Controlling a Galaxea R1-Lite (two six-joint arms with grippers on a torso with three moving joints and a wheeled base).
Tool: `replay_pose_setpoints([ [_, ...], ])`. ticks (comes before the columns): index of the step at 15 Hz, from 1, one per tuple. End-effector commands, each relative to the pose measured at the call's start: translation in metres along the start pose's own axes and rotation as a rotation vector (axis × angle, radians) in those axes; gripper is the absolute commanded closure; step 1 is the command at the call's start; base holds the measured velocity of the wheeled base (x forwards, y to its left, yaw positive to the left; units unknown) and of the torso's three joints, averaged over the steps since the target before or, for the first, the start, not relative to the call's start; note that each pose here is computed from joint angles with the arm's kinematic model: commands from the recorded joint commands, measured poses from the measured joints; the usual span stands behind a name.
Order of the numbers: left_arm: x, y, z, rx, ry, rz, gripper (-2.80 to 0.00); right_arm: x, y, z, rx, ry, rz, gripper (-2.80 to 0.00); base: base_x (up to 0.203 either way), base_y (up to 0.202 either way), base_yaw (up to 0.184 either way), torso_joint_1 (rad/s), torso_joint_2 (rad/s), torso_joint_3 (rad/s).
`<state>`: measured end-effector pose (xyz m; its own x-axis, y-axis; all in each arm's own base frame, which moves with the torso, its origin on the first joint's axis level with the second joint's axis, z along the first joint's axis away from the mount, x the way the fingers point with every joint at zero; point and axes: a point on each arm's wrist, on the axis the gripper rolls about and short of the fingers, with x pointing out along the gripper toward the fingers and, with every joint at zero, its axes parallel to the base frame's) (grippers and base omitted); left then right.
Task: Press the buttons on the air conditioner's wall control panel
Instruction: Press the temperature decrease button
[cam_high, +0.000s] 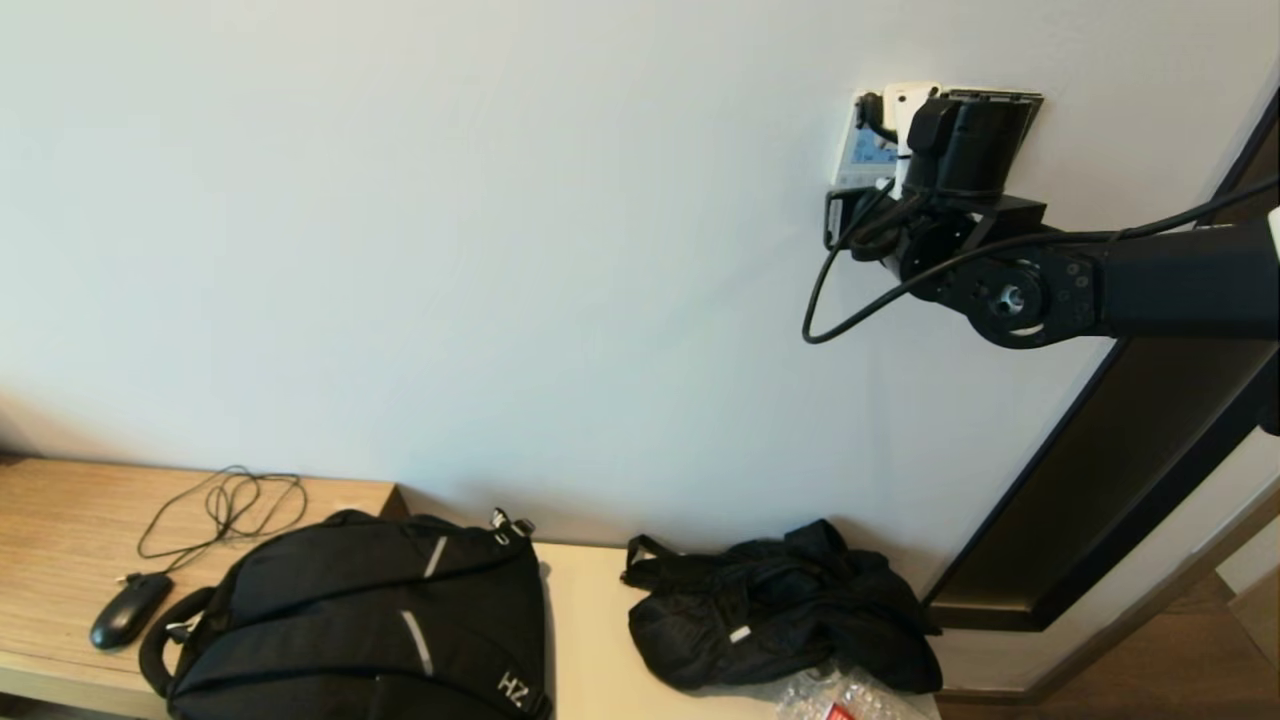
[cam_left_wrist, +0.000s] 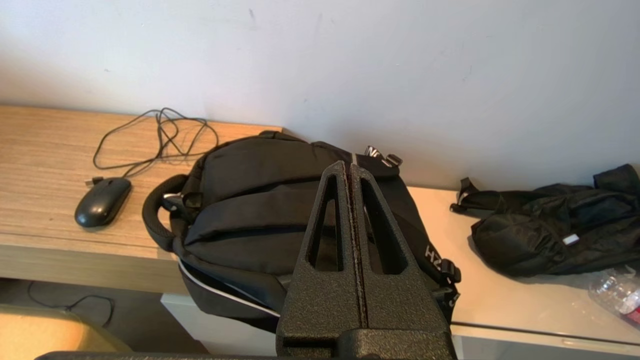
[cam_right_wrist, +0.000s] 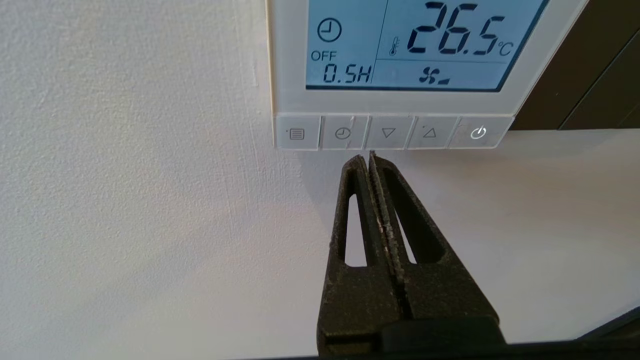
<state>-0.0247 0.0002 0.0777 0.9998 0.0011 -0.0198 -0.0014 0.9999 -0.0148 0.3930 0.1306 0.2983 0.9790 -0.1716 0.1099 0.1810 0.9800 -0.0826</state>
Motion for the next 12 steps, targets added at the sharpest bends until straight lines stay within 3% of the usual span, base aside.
replay_pose_setpoints([
  [1, 0.000, 0.000, 0.000, 0.000, -0.001, 0.000, 0.00, -0.005, -0.003, 0.007, 0.006, -0.012, -0.004, 0.00, 0.000, 0.000, 0.000, 0.000, 0.00, 0.000],
  [5, 0.000, 0.000, 0.000, 0.000, -0.001, 0.000, 0.00, -0.011, -0.006, 0.013, 0.011, -0.022, 0.000, 0.00, 0.000, 0.000, 0.000, 0.000, 0.00, 0.000],
  [12, 0.000, 0.000, 0.000, 0.000, -0.001, 0.000, 0.00, -0.002, -0.004, 0.003, 0.000, -0.003, -0.010, 0.00, 0.000, 0.000, 0.000, 0.000, 0.00, 0.000],
])
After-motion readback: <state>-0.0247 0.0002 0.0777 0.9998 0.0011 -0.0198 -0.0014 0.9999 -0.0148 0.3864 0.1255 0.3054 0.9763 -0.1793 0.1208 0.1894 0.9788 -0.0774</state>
